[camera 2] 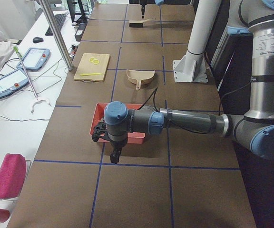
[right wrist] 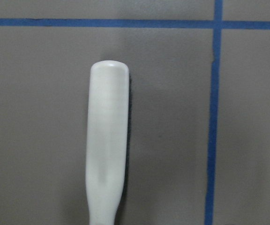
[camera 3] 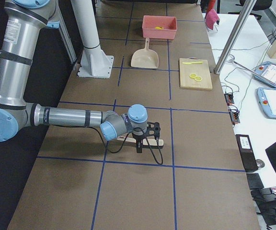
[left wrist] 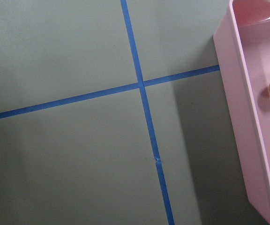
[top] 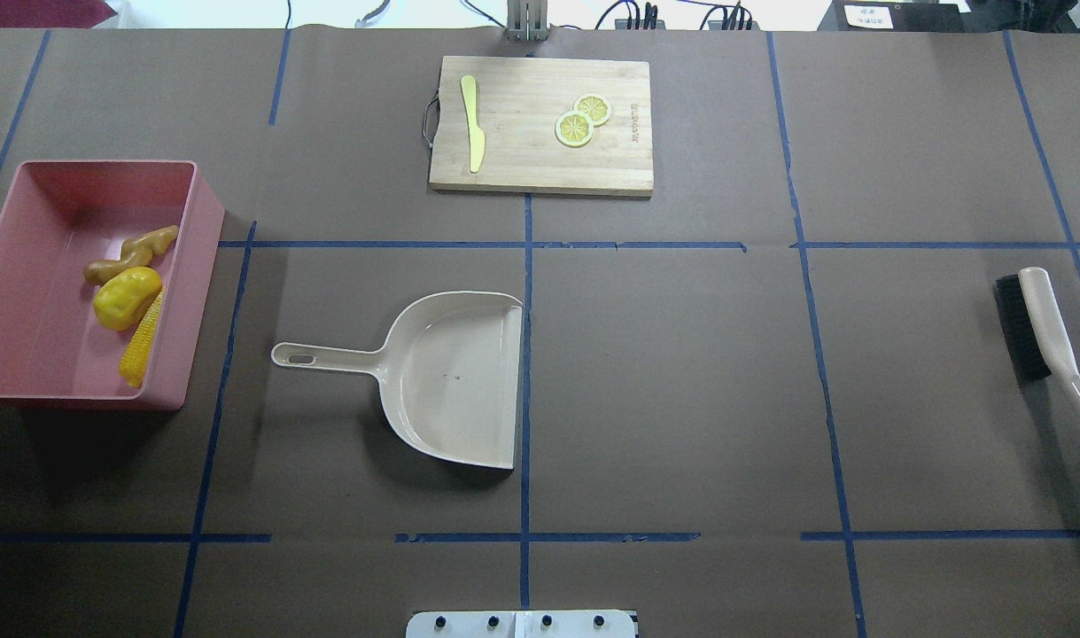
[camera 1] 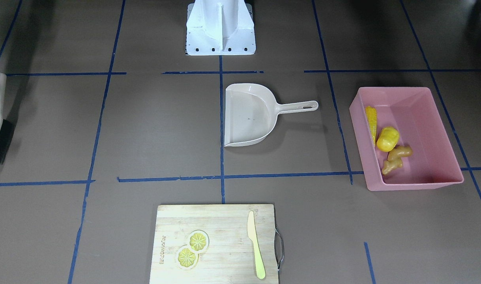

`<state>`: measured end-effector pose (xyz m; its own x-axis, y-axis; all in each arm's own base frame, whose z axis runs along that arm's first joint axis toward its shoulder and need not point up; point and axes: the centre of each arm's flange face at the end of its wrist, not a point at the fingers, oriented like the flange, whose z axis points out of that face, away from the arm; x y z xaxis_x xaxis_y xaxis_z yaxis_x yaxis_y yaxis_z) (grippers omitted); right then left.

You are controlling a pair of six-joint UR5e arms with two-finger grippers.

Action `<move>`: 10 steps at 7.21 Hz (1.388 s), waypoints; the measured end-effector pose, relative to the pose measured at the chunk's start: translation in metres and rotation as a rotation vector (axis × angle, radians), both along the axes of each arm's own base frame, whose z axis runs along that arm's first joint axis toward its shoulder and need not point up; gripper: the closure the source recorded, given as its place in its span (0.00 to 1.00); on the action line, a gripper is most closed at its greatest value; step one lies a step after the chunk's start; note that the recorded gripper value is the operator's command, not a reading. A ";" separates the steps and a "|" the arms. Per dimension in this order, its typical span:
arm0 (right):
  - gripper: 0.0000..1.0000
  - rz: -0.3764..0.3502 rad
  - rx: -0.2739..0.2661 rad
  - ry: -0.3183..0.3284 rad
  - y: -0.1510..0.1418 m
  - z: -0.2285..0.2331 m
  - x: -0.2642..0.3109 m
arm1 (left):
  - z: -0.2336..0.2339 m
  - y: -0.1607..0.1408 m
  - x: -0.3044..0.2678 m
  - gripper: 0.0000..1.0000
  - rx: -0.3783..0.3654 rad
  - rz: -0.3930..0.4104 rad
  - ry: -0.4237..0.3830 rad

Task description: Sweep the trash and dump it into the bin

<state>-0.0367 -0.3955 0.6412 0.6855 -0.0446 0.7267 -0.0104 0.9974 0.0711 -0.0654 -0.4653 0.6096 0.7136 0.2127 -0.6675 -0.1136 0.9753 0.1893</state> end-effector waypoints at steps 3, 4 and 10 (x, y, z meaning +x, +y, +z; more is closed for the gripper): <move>0.00 -0.033 0.021 0.038 -0.004 -0.033 0.092 | 0.000 0.001 0.000 0.00 -0.002 0.000 -0.003; 0.00 -0.034 0.018 0.073 -0.004 -0.035 0.106 | 0.001 0.001 0.000 0.00 -0.003 0.000 -0.004; 0.00 -0.072 0.020 0.108 -0.015 -0.025 0.091 | 0.019 0.017 0.001 0.00 -0.035 0.011 -0.001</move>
